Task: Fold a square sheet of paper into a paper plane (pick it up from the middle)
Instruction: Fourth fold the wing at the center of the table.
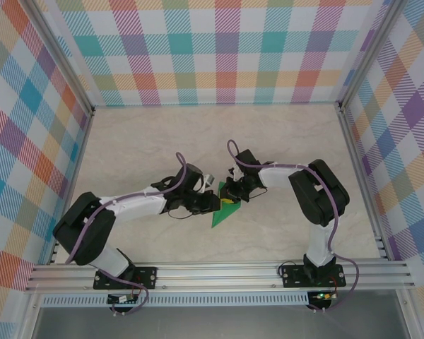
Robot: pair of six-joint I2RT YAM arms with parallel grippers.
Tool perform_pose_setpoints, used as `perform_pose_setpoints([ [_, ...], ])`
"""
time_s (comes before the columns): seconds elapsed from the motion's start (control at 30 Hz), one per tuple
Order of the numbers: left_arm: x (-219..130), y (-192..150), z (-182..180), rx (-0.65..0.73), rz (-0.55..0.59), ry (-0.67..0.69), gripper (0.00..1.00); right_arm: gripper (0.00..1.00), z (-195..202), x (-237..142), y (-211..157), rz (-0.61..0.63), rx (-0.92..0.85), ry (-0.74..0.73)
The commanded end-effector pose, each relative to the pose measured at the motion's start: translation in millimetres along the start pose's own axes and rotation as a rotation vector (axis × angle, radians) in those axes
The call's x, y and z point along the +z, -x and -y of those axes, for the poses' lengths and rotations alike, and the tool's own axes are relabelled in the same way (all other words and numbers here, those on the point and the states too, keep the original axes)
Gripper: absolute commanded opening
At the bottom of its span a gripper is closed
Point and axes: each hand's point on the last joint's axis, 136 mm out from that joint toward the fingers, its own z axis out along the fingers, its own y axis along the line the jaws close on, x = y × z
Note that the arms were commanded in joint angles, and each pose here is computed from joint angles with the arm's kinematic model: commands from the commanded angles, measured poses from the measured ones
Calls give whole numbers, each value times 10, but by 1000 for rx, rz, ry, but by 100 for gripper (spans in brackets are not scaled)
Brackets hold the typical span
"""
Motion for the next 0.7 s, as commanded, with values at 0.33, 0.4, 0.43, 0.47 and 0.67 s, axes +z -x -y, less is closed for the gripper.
perform_pose_setpoints([
  [0.33,467,41,-542,-76,-3,146,6,12,683,213,-242,-54,120,-206],
  [0.4,496,-38,-692,-106,-17,184,4,12,626,197,-220,-48,111,-191],
  [0.43,490,-82,-783,-128,-19,213,3,12,590,174,-202,-42,106,-185],
  [0.47,482,-127,-857,-140,-23,238,2,12,540,144,-183,-33,96,-177],
  [0.67,377,-311,-1118,-165,-24,322,0,12,105,-201,12,54,9,-112],
])
